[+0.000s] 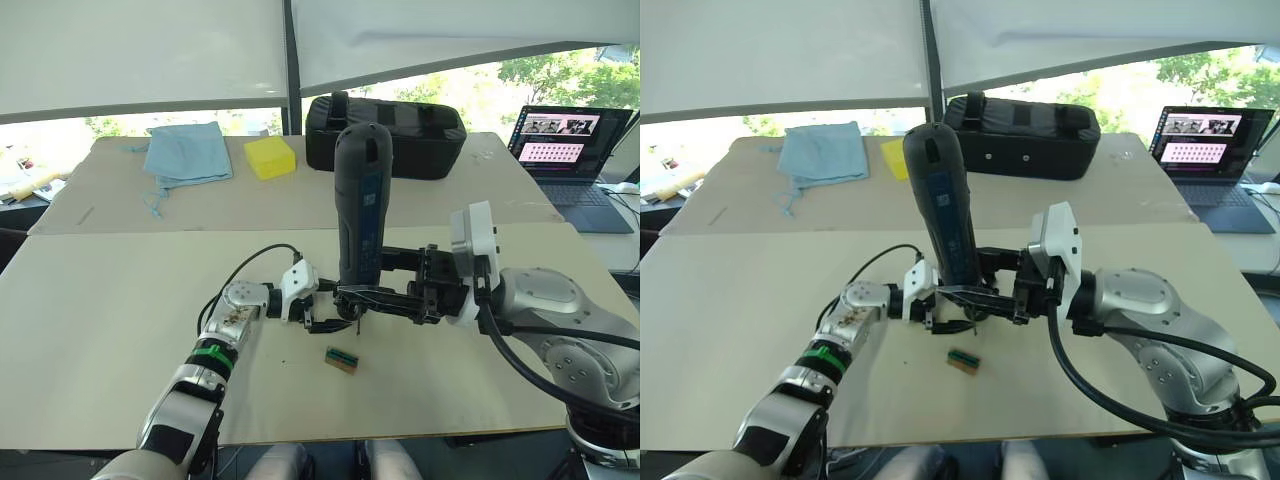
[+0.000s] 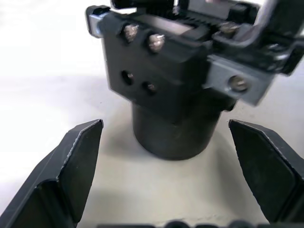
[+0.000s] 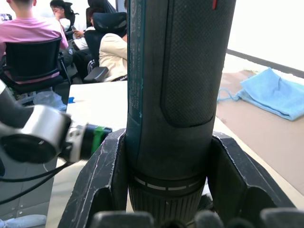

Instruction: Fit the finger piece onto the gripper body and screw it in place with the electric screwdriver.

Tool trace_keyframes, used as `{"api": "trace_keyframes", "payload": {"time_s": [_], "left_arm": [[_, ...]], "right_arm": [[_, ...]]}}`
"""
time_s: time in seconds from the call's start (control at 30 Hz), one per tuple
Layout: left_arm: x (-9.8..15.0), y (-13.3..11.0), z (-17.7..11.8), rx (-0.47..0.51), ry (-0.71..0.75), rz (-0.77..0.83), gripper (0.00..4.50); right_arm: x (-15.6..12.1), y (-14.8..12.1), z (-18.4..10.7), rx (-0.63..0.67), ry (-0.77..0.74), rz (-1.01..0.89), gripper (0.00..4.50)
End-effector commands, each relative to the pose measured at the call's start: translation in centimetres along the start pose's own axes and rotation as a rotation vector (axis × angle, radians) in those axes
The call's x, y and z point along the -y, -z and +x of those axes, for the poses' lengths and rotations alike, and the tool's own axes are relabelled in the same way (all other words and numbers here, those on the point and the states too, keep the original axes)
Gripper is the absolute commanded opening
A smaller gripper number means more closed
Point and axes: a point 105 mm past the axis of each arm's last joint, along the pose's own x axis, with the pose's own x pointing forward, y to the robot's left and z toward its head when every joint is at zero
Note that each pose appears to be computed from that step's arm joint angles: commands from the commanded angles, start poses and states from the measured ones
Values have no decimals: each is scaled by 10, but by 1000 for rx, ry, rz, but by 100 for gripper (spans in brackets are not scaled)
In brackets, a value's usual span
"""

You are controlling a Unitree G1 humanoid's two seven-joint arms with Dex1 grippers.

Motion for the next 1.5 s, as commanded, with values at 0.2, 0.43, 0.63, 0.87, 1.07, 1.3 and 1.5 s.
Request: {"api": "trace_keyframes", "payload": {"time_s": [0.2, 0.43, 0.63, 0.87, 1.07, 1.3, 1.5], "left_arm": [[7, -6, 22, 14, -17, 15, 397], [4, -8, 27, 10, 38, 52, 228], [7, -8, 33, 6, 92, 74, 228], [3, -9, 32, 9, 82, 78, 228], [3, -8, 31, 10, 77, 78, 228], [2, -9, 31, 15, 70, 78, 228], [2, -9, 31, 17, 68, 78, 228]], "right_arm": [[-4, -13, 3, 45, -41, -48, 192], [2, -21, 13, 73, -53, -46, 192], [23, -36, 25, 87, 5, -71, 192], [36, -31, 28, 47, 59, -115, 192], [38, -27, 28, 27, 63, -132, 192], [40, -27, 29, 16, 64, -140, 192], [42, -30, 30, 18, 63, -142, 192]]}}
